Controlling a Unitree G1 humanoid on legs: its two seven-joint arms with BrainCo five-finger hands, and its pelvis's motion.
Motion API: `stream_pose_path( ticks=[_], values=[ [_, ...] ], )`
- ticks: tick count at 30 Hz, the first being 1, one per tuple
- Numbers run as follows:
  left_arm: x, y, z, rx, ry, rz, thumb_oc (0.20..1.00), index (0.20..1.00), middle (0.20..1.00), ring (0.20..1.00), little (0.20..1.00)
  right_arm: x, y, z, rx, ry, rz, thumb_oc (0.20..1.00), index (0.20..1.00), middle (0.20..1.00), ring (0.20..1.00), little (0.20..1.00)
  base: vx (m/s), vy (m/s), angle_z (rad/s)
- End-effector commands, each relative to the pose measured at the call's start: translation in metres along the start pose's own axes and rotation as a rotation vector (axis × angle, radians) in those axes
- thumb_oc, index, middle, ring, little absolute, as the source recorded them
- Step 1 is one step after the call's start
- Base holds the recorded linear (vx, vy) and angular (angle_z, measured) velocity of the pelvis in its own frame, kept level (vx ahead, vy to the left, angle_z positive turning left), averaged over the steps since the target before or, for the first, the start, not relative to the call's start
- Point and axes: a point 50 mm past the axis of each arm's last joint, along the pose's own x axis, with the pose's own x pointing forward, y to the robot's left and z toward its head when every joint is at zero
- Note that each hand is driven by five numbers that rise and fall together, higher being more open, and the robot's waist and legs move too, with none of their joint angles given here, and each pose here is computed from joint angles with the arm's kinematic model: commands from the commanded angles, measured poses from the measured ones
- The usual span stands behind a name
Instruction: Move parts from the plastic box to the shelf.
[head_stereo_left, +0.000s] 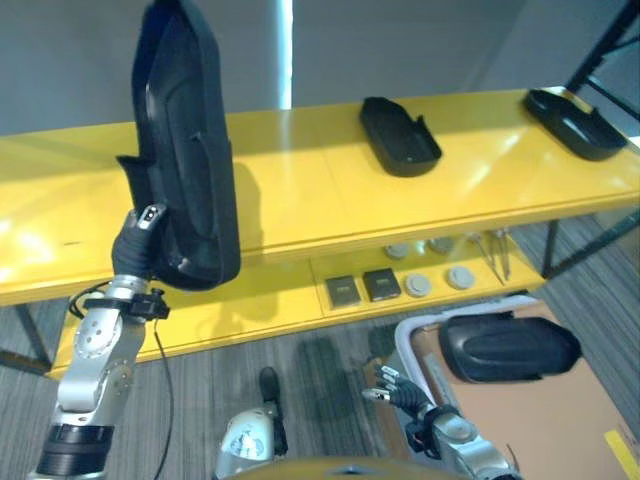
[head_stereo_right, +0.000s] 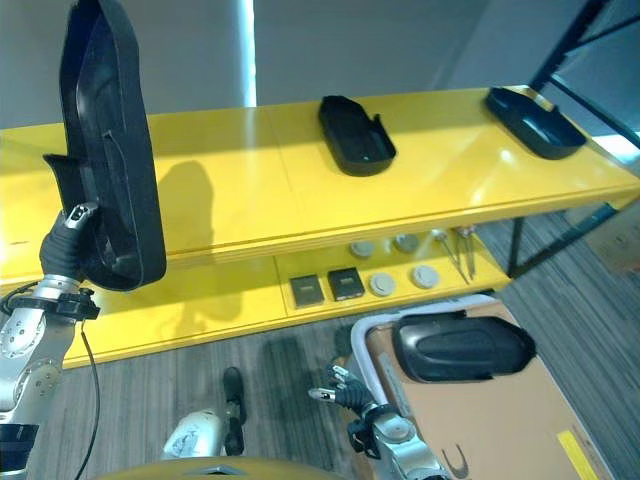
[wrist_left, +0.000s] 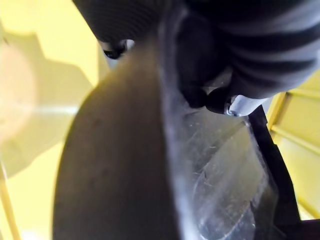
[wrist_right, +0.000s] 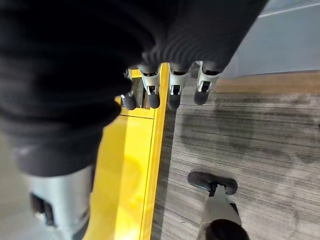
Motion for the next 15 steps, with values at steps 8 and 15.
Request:
stream_pose_path(
  ticks=[8,15],
  values=[
    [0.018,-0.013,0.023,0.066,-0.119,-0.083,0.2,0.2,0.2,0.2,0.2,-0.005,-0.004,-0.053,-0.09,0.321,-0.056,1.0,1.0,1.0,1.0,1.0,0.18,0.268,0.01],
    [0.032,-0.01,0.014,0.236,-0.03,-0.037,0.2,0.2,0.2,0.2,0.2,-0.018,-0.018,-0.082,-0.007,0.393,-0.136,1.0,1.0,1.0,1.0,1.0,0.09,0.142,0.3]
  ],
)
